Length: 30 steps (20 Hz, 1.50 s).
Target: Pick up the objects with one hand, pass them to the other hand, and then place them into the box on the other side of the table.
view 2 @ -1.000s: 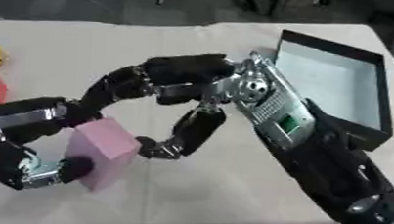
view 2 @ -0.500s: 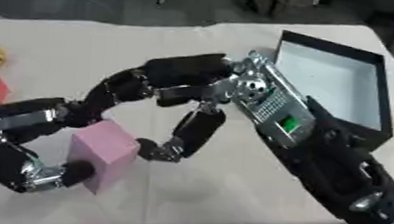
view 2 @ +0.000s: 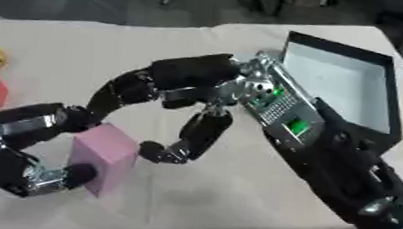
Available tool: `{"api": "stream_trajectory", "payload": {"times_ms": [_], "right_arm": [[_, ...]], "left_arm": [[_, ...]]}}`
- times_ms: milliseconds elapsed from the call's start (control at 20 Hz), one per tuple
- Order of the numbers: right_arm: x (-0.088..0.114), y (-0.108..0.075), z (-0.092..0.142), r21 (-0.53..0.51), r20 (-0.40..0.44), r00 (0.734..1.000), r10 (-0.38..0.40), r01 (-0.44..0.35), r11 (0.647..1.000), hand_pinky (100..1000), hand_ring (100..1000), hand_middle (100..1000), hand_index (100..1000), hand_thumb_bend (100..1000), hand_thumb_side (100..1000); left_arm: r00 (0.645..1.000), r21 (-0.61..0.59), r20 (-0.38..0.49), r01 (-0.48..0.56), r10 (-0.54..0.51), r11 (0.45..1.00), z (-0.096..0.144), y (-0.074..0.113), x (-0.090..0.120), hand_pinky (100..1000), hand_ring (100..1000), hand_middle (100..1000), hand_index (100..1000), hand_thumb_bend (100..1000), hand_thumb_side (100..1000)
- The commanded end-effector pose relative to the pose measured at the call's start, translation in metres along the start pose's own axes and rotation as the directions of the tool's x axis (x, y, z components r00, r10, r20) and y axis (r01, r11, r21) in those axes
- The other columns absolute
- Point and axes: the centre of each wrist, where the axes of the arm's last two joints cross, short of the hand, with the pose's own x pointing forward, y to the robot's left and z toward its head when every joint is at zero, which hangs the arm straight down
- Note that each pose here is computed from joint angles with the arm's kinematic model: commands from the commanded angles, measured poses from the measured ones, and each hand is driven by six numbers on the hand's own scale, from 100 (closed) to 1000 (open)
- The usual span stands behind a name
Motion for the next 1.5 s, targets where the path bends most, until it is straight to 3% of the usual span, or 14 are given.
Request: {"api": "stream_trajectory", "payload": {"times_ms": [50,350,650,950,1500], "right_arm": [[0.006,-0.014,0.004,0.137,0.120,0.981,0.152,-0.168,0.976,859,884,904,1000,100,221],[0.009,-0.018,0.005,0.118,0.118,0.980,0.160,-0.174,0.978,861,885,905,1000,100,221],[0.016,-0.018,-0.005,0.128,0.172,0.972,0.158,-0.181,0.975,866,898,932,1000,100,231],[0.021,-0.022,-0.013,0.156,0.188,0.955,0.231,-0.261,0.953,885,907,945,1000,100,252],[0.014,-0.014,-0.019,0.198,0.188,0.953,0.236,-0.272,0.942,886,902,910,1000,100,255]], "left_arm": [[0.999,-0.006,-0.027,0.020,-0.020,1.000,0.005,0.003,0.001,832,535,498,682,100,605],[0.999,-0.013,-0.042,0.014,-0.015,1.000,0.004,0.001,0.000,832,536,499,682,100,605],[0.999,0.020,-0.028,0.016,-0.016,1.000,0.003,0.007,0.004,833,535,498,681,100,593],[0.999,0.031,-0.016,0.036,-0.035,0.999,0.002,0.014,0.009,834,535,498,681,100,578],[0.999,0.026,0.010,0.035,-0.036,0.999,0.000,0.017,0.013,835,534,497,680,100,580]]}}
